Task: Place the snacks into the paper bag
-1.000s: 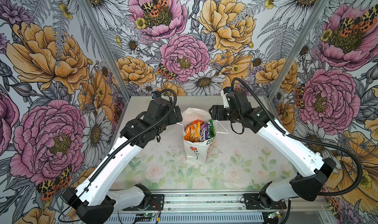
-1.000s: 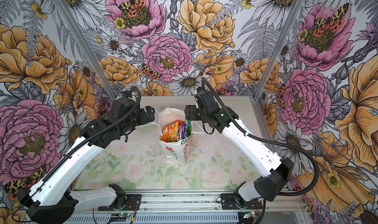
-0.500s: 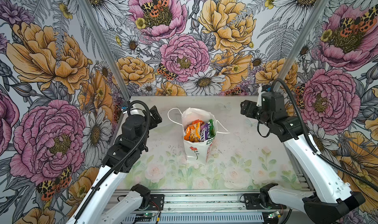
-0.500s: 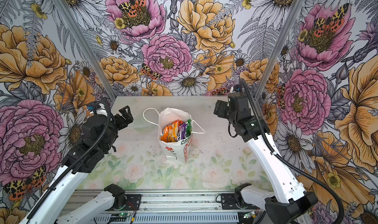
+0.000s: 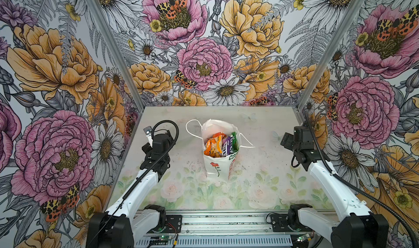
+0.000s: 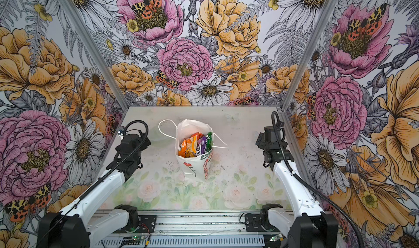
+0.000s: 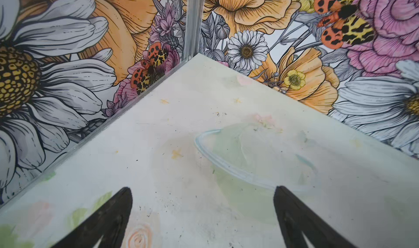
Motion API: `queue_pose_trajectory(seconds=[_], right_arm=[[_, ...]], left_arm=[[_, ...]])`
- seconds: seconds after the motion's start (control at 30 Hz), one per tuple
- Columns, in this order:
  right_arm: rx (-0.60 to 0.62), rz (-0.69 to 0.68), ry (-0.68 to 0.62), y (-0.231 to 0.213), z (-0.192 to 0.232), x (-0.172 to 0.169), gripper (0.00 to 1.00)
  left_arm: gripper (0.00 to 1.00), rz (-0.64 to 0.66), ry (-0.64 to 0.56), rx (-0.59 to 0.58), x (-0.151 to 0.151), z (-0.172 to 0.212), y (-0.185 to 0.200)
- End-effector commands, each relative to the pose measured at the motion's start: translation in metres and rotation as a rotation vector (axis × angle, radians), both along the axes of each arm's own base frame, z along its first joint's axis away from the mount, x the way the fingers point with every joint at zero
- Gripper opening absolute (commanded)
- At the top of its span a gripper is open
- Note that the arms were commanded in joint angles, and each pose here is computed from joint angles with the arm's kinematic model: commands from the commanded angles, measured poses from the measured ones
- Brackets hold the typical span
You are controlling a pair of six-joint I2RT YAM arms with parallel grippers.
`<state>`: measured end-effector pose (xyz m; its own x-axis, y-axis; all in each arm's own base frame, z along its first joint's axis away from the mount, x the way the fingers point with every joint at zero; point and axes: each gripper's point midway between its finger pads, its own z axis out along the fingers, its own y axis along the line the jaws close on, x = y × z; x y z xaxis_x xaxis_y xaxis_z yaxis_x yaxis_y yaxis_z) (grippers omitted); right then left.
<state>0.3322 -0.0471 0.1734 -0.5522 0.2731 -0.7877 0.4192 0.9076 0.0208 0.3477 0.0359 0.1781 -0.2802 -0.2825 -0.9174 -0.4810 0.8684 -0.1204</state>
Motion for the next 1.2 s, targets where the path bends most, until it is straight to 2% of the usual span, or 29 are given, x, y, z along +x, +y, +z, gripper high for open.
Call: queue_pose_trajectory(seconds=[0.0,0.2,0.27,0.37,0.47,0.53,0.67,0.7,0.83,0.9,0.93,1.0,1.17], right_arm=[[-0.092,0.005,-0.134,-0.008,-0.003,0.023,0.91],[-0.129,0.093,-0.145,0.000,-0.060,0.041,0.91],[-0.154,0.150,-0.149,0.010,-0.058,0.051,0.90],[-0.197,0.217,-0.201,0.020,-0.051,0.060,0.91],[-0.220,0.302,-0.263,0.031,-0.044,0.062,0.92],[-0.219,0.358,-0.293,0.040,-0.042,0.063,0.94],[-0.171,0.486,-0.294,0.060,-0.048,0.072,0.93],[-0.193,0.492,-0.312,0.061,-0.049,0.073,0.93],[-0.145,0.410,-0.372,0.040,-0.059,0.070,0.94],[-0.139,0.384,-0.332,0.035,-0.064,0.069,0.94],[-0.150,0.353,-0.355,0.030,-0.061,0.073,1.00],[-0.153,0.282,-0.351,0.019,-0.061,0.070,1.00],[-0.159,0.280,-0.346,0.019,-0.062,0.069,1.00]], left_arm=[[0.99,-0.055,-0.113,0.124,0.018,0.012,0.003],[0.99,-0.233,-0.148,0.147,0.035,-0.024,-0.009],[0.99,-0.308,-0.140,0.179,0.043,-0.024,-0.019],[0.99,-0.333,-0.149,0.211,0.049,-0.027,-0.021],[0.99,-0.368,-0.165,0.177,0.060,-0.047,-0.020],[0.99,-0.365,-0.167,0.132,0.057,-0.049,-0.012],[0.99,-0.358,-0.181,0.148,0.057,-0.047,-0.014],[0.99,-0.360,-0.178,0.147,0.058,-0.048,-0.014],[0.99,-0.358,-0.175,0.144,0.057,-0.049,-0.013],[0.99,-0.357,-0.172,0.145,0.057,-0.049,-0.013],[0.99,-0.357,-0.174,0.147,0.057,-0.049,-0.014],[0.99,-0.358,-0.175,0.146,0.057,-0.048,-0.014],[0.99,-0.359,-0.175,0.146,0.057,-0.049,-0.014]])
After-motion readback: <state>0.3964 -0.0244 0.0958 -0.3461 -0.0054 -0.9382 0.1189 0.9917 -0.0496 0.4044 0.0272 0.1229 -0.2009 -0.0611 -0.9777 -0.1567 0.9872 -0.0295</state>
